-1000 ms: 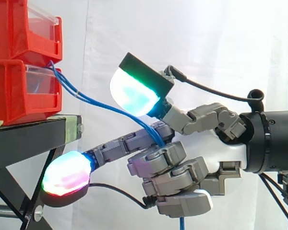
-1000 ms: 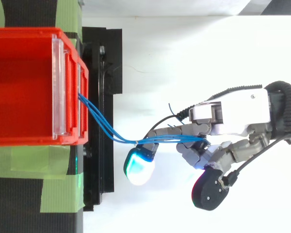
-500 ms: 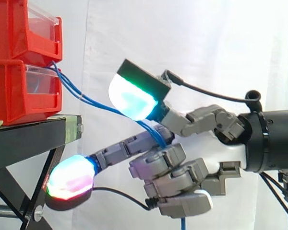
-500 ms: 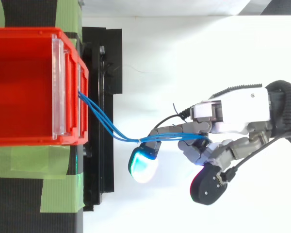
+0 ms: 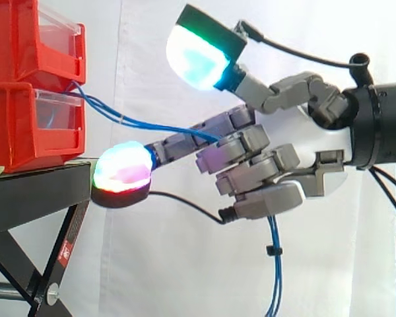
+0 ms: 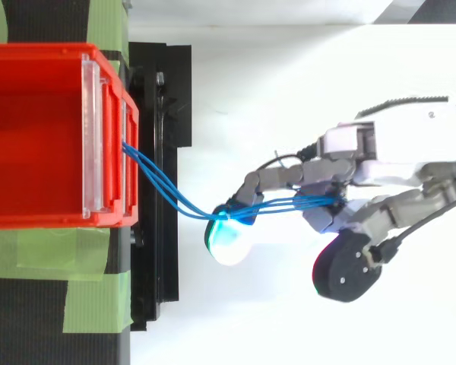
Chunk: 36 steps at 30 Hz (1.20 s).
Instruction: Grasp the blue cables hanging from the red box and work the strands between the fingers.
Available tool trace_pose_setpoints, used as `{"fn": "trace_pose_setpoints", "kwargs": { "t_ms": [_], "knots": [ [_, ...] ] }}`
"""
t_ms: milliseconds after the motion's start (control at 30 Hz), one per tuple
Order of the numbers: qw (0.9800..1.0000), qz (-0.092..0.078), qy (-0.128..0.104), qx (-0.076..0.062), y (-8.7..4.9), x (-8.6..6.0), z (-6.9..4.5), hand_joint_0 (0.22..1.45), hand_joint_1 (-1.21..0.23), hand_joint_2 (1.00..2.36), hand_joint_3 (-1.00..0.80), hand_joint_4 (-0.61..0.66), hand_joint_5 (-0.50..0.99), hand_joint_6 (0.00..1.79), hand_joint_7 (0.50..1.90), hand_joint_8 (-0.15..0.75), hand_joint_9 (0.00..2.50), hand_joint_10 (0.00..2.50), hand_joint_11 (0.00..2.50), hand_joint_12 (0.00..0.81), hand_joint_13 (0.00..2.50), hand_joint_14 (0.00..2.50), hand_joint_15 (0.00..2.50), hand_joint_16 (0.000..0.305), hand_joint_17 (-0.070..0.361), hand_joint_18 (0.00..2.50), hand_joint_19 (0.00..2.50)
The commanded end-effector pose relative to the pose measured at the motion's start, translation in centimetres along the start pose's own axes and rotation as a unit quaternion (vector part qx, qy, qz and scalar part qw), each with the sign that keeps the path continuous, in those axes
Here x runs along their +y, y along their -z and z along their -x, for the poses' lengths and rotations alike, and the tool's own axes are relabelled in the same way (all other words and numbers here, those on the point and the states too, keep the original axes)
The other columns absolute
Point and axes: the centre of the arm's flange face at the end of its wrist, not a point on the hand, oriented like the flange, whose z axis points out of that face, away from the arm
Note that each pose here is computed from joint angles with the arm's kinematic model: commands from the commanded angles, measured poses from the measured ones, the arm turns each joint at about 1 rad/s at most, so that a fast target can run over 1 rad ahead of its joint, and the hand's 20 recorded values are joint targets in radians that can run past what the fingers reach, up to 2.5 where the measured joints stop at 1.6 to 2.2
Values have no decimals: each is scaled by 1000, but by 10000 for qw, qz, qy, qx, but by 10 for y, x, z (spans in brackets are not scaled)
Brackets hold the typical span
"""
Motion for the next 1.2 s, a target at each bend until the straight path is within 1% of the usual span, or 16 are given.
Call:
{"fn": "trace_pose_setpoints", "kwargs": {
  "t_ms": [0,33,100,167,233,300,367,467,533,700,867,933,1000,1033,1100,1167],
  "knots": [
    [9999,-16,-11,-145,4,5,5,801,-518,1000,-1000,336,137,13,1087,376,674,2500,2465,418,998,2500,1322,45,102,1373,1281],
    [9998,1,-68,-206,4,6,7,802,-518,1000,-1000,336,137,12,1084,376,674,2500,2465,418,998,2500,1322,45,102,1373,1281],
    [9996,2,-106,-267,4,6,9,801,-519,1000,-1000,343,142,13,1091,376,674,2500,2465,418,998,2500,1322,45,102,1373,1281],
    [9991,12,-124,-405,4,6,12,802,-519,1000,-1000,337,142,12,1095,376,674,2500,2465,418,998,2500,1322,45,102,1373,1281],
    [9979,15,-107,-635,4,6,15,803,-520,1000,-1000,336,147,12,1097,376,674,2500,2465,418,998,2500,1322,45,102,1373,1281],
    [9971,17,-106,-750,4,6,16,804,-522,1000,-1000,340,152,12,1108,376,674,2500,2465,418,998,2500,1322,45,102,1373,1281],
    [9955,12,-95,-941,5,5,19,806,-523,1000,-1000,333,160,11,1121,376,674,2500,2465,418,998,2500,1322,45,102,1373,1281],
    [9943,66,-115,-1062,4,7,20,814,-532,1000,-1000,324,171,11,1141,376,674,2500,2465,418,998,2500,1322,45,102,1373,1281],
    [9933,169,-118,-1137,2,9,19,820,-538,1000,-1000,319,190,10,1177,376,674,2500,2465,418,998,2500,1322,45,102,1373,1281],
    [9925,300,-131,-1182,-1,12,18,840,-560,1000,-1000,276,212,6,1261,376,674,2500,2465,418,998,2500,1322,45,102,1373,1281],
    [9929,298,-114,-1144,-1,12,15,858,-578,1000,-1000,254,212,26,1342,376,674,2500,2465,418,998,2500,1322,45,102,1373,1281],
    [9932,299,-112,-1121,-1,12,12,862,-583,1000,-1000,247,187,107,1324,376,674,2500,2465,418,998,2500,1322,45,102,1373,1281],
    [9932,296,-89,-1122,-2,12,11,873,-591,1000,-984,248,139,313,1241,376,674,2500,2465,418,998,2500,1322,45,102,1373,1281],
    [9932,296,-89,-1122,-2,12,11,874,-593,1000,-975,246,132,346,1231,376,674,2500,2465,418,998,2500,1322,45,102,1373,1281],
    [9931,293,-59,-1131,-2,12,11,888,-596,1002,-938,245,110,512,1170,376,674,2500,2465,418,998,2500,1322,45,102,1373,1281],
    [9931,293,-58,-1131,-2,12,10,899,-594,1003,-910,243,105,586,1149,376,674,2500,2465,418,998,2500,1322,45,102,1373,1281]
  ]
}}
